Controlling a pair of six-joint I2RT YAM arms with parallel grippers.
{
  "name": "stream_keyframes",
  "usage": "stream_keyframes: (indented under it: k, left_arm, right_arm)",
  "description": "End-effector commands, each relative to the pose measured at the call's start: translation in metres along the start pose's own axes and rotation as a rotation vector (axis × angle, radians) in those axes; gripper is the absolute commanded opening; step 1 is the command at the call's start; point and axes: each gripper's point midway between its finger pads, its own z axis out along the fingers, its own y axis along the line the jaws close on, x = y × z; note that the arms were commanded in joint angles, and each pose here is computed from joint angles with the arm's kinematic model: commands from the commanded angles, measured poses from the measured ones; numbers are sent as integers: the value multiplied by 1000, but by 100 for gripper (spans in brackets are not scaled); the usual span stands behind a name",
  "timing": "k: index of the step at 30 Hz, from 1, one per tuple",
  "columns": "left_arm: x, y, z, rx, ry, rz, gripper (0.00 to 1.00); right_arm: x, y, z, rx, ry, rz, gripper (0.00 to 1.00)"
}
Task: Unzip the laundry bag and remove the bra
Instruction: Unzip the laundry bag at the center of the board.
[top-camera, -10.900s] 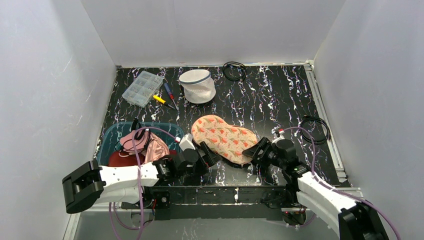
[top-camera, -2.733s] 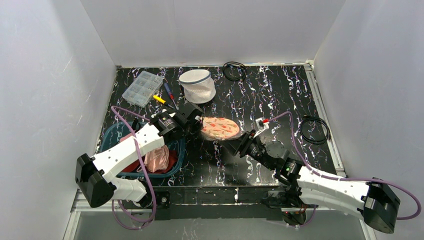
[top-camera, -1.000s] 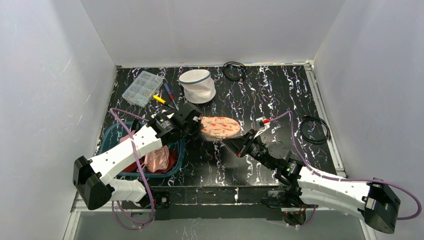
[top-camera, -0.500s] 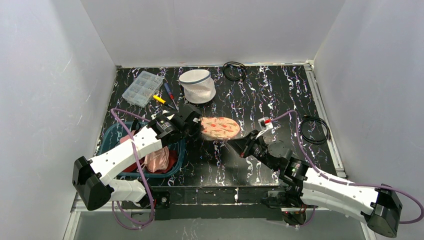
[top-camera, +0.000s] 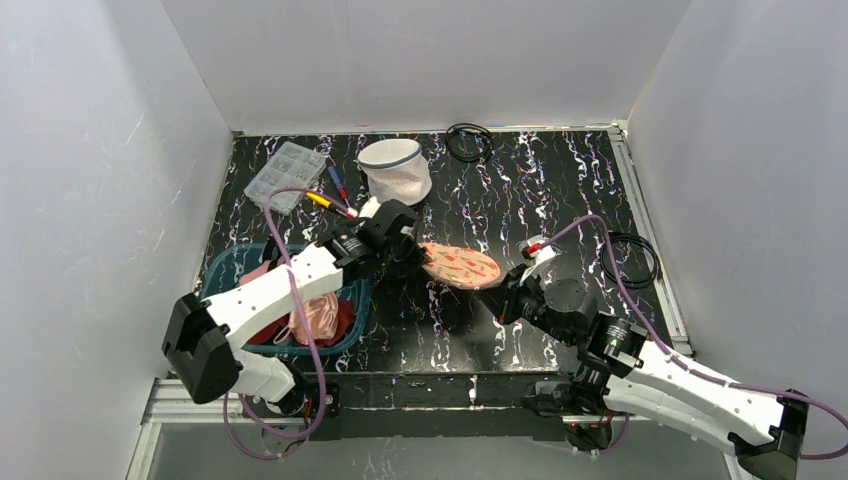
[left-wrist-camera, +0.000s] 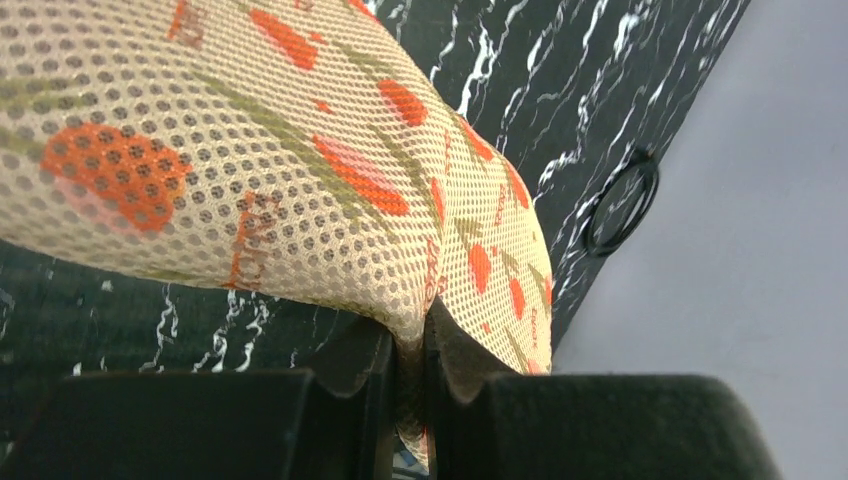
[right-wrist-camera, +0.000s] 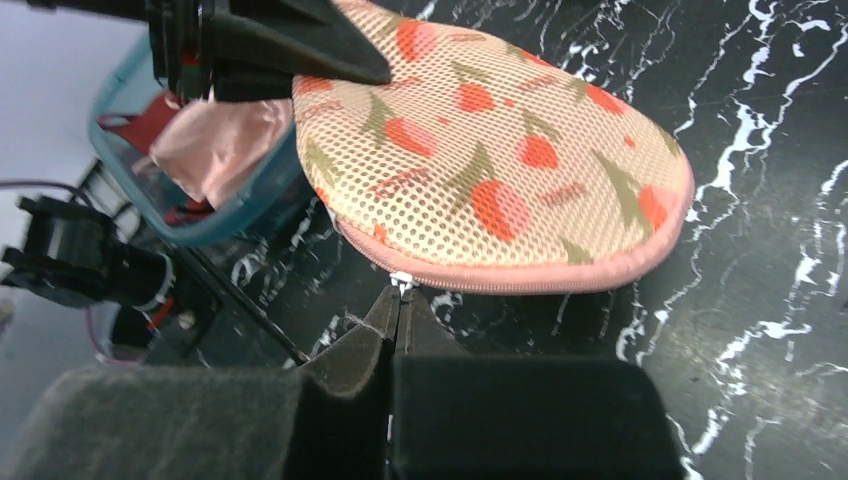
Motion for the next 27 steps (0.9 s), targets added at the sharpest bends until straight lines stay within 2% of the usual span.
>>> stream_keyframes:
  k: [1, 5, 10, 14, 16, 17, 19, 20, 21, 23, 27]
  left_arm:
    - [17, -35, 8, 171, 100, 299, 0]
    - [27, -54, 15, 286, 153, 454, 0]
    - [21, -89, 12, 433, 184, 608, 0]
    - [19, -94, 16, 441, 201, 713, 4]
    - [20, -78, 21, 398, 203, 708, 13]
    - [20, -66, 24, 372, 205, 693, 21]
    - [22, -40, 28, 325, 204, 646, 47]
    - [24, -27, 28, 313, 209, 620, 65]
    - [27, -16, 27, 307, 214, 590, 74]
    - [33, 10, 25, 294, 224, 523, 84]
    - [37, 39, 12, 292, 197, 428, 90]
  right_arm:
    - [10, -6, -14, 17, 111, -131, 1]
    - [15, -7, -19, 6, 140, -147, 1]
    - [25, -1, -16, -29, 173, -134, 1]
    - [27, 2, -4, -39, 145, -75, 1]
    - [26, 5, 3, -51, 112, -36, 1]
    - [28, 6, 6, -58, 105, -19, 1]
    - [33, 7, 12, -65, 100, 21, 1]
    - [36, 8, 15, -73, 99, 36, 1]
    - [39, 8, 17, -76, 101, 51, 1]
    - [46, 8, 22, -83, 105, 77, 1]
    - [55, 8, 28, -94, 105, 118, 1]
